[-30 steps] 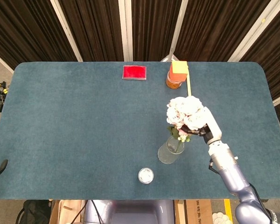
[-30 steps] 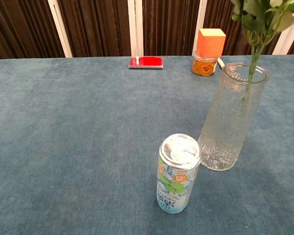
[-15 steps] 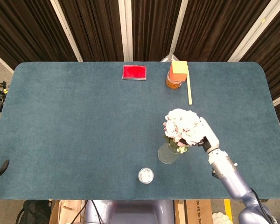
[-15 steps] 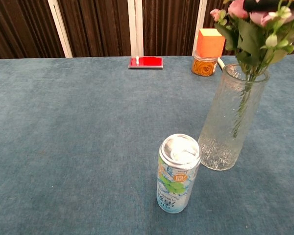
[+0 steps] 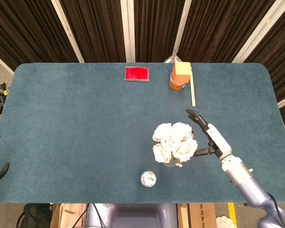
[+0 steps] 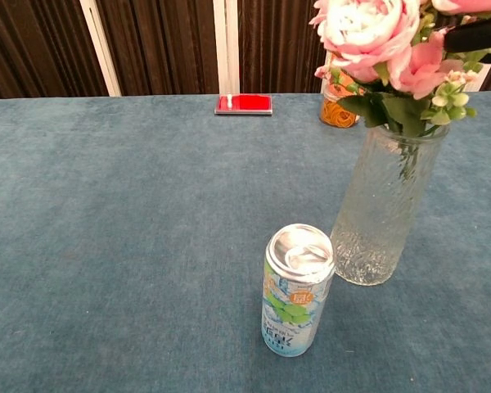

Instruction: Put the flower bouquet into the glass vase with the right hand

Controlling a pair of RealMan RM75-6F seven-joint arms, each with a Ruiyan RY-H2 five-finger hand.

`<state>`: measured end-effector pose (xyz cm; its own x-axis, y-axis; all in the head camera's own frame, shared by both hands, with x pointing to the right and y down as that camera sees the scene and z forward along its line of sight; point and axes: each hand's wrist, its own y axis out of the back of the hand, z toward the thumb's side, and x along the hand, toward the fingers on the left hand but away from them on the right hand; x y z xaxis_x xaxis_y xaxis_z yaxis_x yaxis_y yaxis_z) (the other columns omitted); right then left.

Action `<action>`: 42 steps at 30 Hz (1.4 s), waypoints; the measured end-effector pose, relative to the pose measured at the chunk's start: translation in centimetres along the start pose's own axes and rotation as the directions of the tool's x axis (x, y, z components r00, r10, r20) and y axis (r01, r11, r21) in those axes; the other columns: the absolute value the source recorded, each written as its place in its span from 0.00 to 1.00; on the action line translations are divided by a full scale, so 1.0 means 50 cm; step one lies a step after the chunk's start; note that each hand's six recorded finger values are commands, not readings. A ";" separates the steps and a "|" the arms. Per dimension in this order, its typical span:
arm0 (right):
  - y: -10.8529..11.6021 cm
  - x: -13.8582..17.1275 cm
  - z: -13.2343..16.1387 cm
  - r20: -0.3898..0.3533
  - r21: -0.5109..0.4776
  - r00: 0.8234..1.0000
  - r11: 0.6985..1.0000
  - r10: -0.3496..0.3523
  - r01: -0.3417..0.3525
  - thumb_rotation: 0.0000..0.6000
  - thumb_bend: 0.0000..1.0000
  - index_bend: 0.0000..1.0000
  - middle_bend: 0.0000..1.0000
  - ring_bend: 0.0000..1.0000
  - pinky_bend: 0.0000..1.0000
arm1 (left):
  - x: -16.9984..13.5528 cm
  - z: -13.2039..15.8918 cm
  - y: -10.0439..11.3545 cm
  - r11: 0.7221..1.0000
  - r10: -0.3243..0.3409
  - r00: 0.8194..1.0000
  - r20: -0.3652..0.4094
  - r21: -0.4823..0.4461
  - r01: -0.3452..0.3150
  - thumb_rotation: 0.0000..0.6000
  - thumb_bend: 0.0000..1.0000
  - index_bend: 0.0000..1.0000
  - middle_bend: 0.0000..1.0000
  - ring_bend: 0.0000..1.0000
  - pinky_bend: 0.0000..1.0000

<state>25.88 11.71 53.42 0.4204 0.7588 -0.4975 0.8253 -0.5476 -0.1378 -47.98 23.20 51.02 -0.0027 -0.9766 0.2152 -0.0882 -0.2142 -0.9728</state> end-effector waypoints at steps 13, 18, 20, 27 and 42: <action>0.162 0.104 0.003 0.017 0.113 0.993 0.987 -0.117 0.115 1.00 0.08 0.06 0.07 0.08 0.02 | -0.003 -0.003 0.005 1.000 0.002 1.000 -0.006 -0.014 -0.002 1.00 0.34 0.14 0.00 0.00 0.09; 0.228 0.136 -0.012 0.005 0.156 0.979 0.967 -0.204 0.201 1.00 0.08 0.06 0.07 0.07 0.02 | -0.003 -0.003 0.007 1.000 0.007 1.000 -0.006 -0.018 -0.007 1.00 0.34 0.14 0.00 0.00 0.09; 0.240 0.145 -0.019 -0.006 0.207 0.972 0.951 -0.235 0.231 1.00 0.08 0.06 0.07 0.04 0.01 | -0.003 -0.002 0.006 1.000 0.005 1.000 -0.005 -0.017 -0.005 1.00 0.34 0.14 0.00 0.00 0.09; 0.250 0.189 -0.061 -0.070 0.626 0.938 0.717 -0.339 0.305 1.00 0.08 0.08 0.07 0.03 0.00 | -0.003 -0.003 0.006 1.000 0.004 1.000 -0.007 -0.017 -0.004 1.00 0.34 0.14 0.00 0.00 0.09; 0.155 0.285 -0.197 -0.052 0.942 0.888 0.272 -0.457 0.195 1.00 0.08 0.08 0.07 0.03 0.00 | -0.001 -0.020 0.012 1.000 -0.004 0.999 -0.033 -0.030 0.003 1.00 0.34 0.14 0.00 0.00 0.09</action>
<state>41.96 21.74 53.69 0.0158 0.9424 -0.3341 -0.0484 -0.3330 -0.9417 -49.05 23.14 50.51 -0.0350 -0.9745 0.2216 -0.1177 -0.2161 -0.9692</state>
